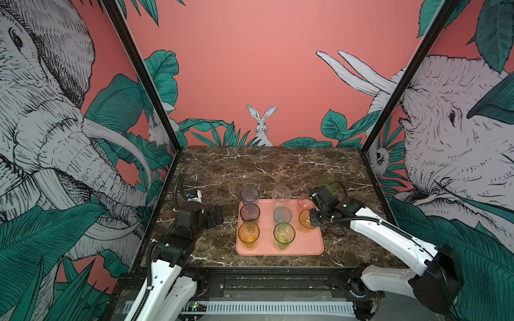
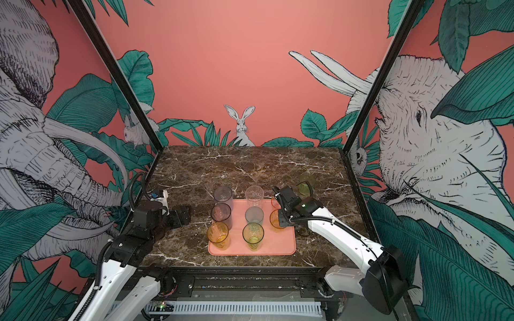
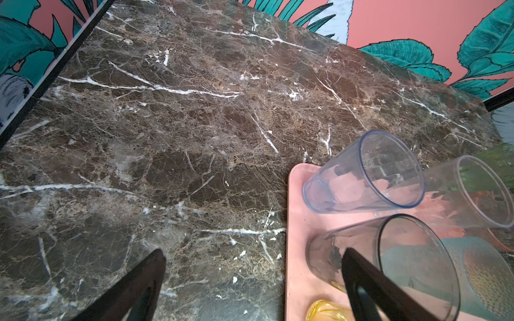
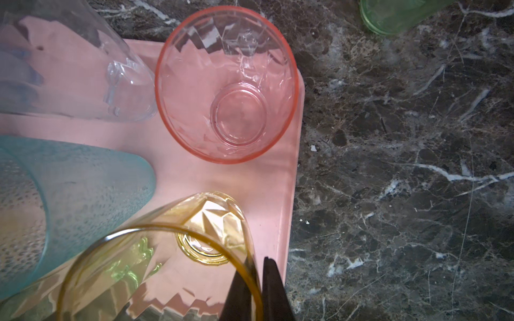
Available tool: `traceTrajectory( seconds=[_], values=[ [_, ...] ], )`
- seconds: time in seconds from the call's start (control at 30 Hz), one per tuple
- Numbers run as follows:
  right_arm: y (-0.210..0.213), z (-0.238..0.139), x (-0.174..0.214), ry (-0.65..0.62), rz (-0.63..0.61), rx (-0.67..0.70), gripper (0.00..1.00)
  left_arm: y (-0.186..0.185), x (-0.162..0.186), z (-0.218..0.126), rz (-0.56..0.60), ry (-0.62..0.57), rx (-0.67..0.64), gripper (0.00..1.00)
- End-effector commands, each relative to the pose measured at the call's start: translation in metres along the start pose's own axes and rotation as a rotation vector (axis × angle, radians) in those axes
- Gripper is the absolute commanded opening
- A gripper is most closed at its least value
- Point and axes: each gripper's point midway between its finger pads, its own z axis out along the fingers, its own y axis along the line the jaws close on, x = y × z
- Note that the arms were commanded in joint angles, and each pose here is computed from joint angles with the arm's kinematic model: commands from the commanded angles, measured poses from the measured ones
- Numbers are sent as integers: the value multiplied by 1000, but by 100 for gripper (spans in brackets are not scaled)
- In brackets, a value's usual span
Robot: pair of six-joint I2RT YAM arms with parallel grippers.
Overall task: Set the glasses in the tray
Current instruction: 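Lower the yellow cup onto the tray beside the pink-rimmed cup, open right gripper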
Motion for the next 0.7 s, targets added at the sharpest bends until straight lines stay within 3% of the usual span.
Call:
traceTrajectory(
  seconds=[0.0, 0.67],
  values=[
    [1, 5, -7, -28, 3, 17, 0, 2, 4, 3, -13, 4, -4, 99],
    [-8, 30, -3, 4, 1, 62, 0, 6, 10, 3, -11, 7, -12, 100]
  ],
)
